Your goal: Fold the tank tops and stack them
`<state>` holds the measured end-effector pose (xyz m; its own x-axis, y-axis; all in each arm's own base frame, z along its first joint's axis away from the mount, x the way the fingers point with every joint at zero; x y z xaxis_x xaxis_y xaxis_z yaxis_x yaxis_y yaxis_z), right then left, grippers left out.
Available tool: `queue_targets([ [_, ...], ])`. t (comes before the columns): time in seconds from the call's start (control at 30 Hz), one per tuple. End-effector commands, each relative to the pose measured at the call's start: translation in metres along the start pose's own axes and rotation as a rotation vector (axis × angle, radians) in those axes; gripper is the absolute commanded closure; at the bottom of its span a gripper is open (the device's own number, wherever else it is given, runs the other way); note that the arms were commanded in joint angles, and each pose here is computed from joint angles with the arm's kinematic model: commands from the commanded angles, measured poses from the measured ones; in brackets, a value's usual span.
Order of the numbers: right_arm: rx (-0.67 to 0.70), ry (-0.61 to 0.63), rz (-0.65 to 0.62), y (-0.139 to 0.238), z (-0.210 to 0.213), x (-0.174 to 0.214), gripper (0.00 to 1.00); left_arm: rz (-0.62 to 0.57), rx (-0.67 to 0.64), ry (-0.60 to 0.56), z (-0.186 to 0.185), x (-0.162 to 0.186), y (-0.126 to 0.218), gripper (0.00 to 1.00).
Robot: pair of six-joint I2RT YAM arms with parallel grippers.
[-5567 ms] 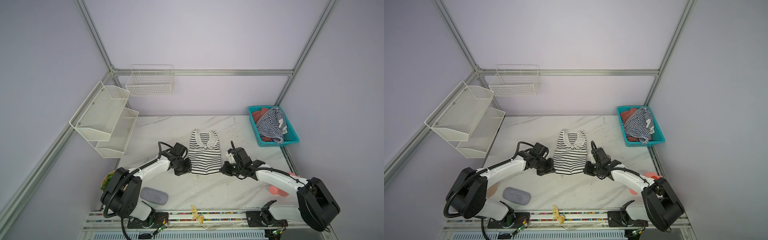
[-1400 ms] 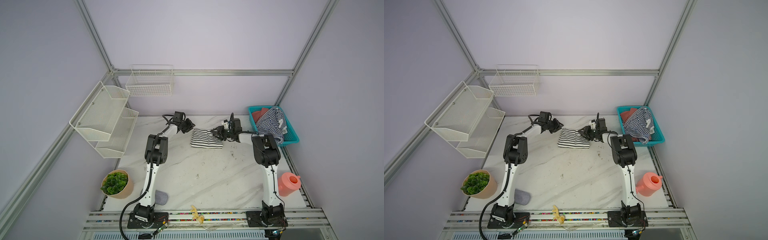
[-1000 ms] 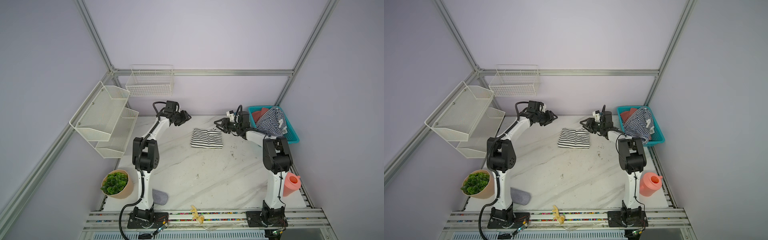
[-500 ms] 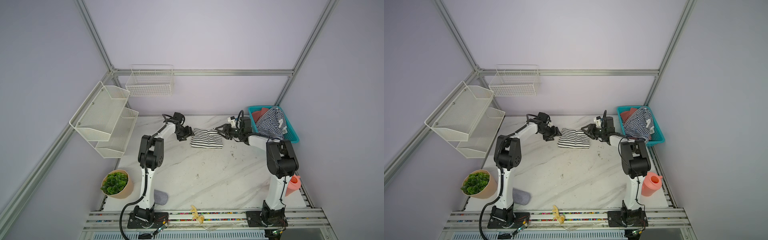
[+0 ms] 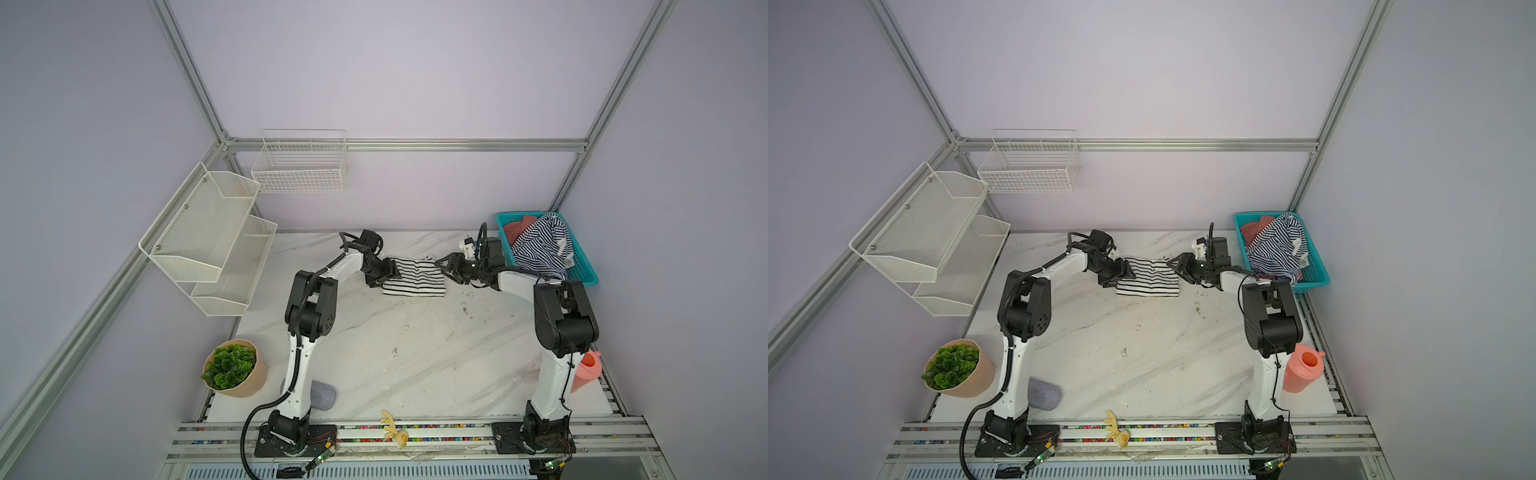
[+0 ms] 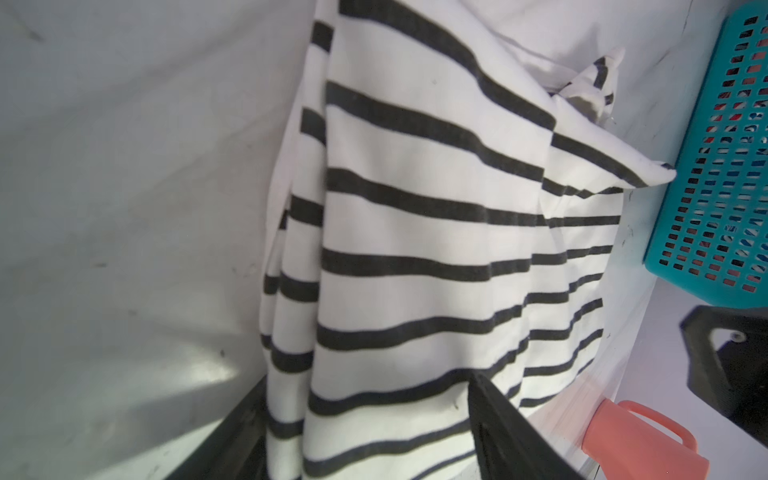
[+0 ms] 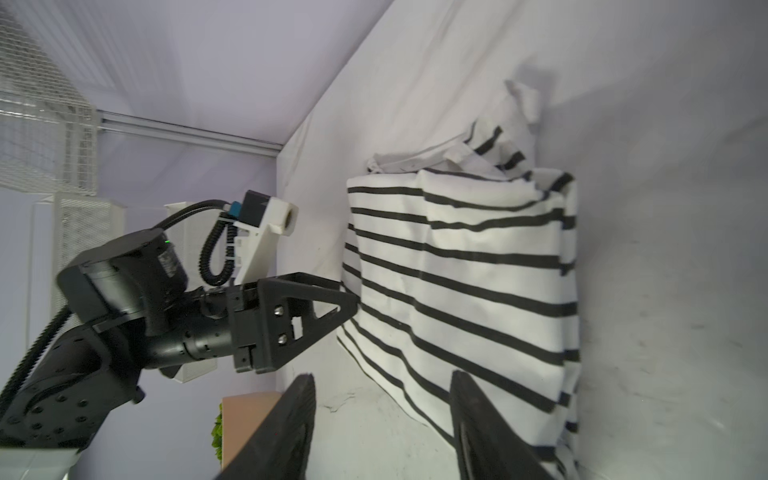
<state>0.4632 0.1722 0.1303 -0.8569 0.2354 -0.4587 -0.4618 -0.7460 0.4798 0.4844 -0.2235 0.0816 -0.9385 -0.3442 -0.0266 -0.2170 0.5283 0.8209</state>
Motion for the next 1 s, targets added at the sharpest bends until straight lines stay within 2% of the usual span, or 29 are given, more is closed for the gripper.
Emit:
queue_targets([
  [0.0,0.188,0.045,0.014,0.01,-0.019,0.001,0.44,0.024,-0.027,0.01,0.006,0.003,-0.016,0.28],
  [0.1,0.248,0.046,0.056,0.007,-0.035,0.011,0.44,0.025,-0.029,0.016,0.006,0.003,-0.019,0.28],
  [0.23,0.259,0.035,0.115,-0.004,-0.051,0.027,0.44,0.029,-0.024,0.022,0.003,0.002,-0.023,0.3],
  [0.43,0.249,0.004,0.149,-0.019,-0.065,0.042,0.47,0.037,-0.025,0.029,0.001,0.004,-0.03,0.36],
  [0.63,0.237,-0.008,0.19,-0.036,-0.07,0.059,0.48,0.053,-0.042,0.05,0.008,0.008,-0.038,0.49],
  [0.73,0.22,-0.014,0.206,-0.044,-0.07,0.066,0.48,0.054,-0.052,0.059,0.012,0.008,-0.042,0.61],
  [0.9,0.196,-0.009,0.22,-0.049,-0.067,0.073,0.48,0.027,-0.082,0.071,0.017,0.004,-0.043,0.95],
  [0.93,0.204,-0.005,0.213,-0.046,-0.066,0.071,0.48,0.021,-0.088,0.072,0.019,0.002,-0.043,1.0],
  [0.97,0.211,0.004,0.202,-0.043,-0.063,0.068,0.47,0.012,-0.093,0.075,0.02,-0.001,-0.04,1.0],
])
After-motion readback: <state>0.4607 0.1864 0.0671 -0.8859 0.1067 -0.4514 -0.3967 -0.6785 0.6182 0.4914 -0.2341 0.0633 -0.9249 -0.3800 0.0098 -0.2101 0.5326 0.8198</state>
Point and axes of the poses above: each gripper's point midway between its finger pads, its own y axis back along the fingers, its own z axis along the line the jaws close on, x = y × z, the point moved 4 cm from there along y, back along the fingers, and after that the axes turned 13 degrees about y, right-handed, at the moved point
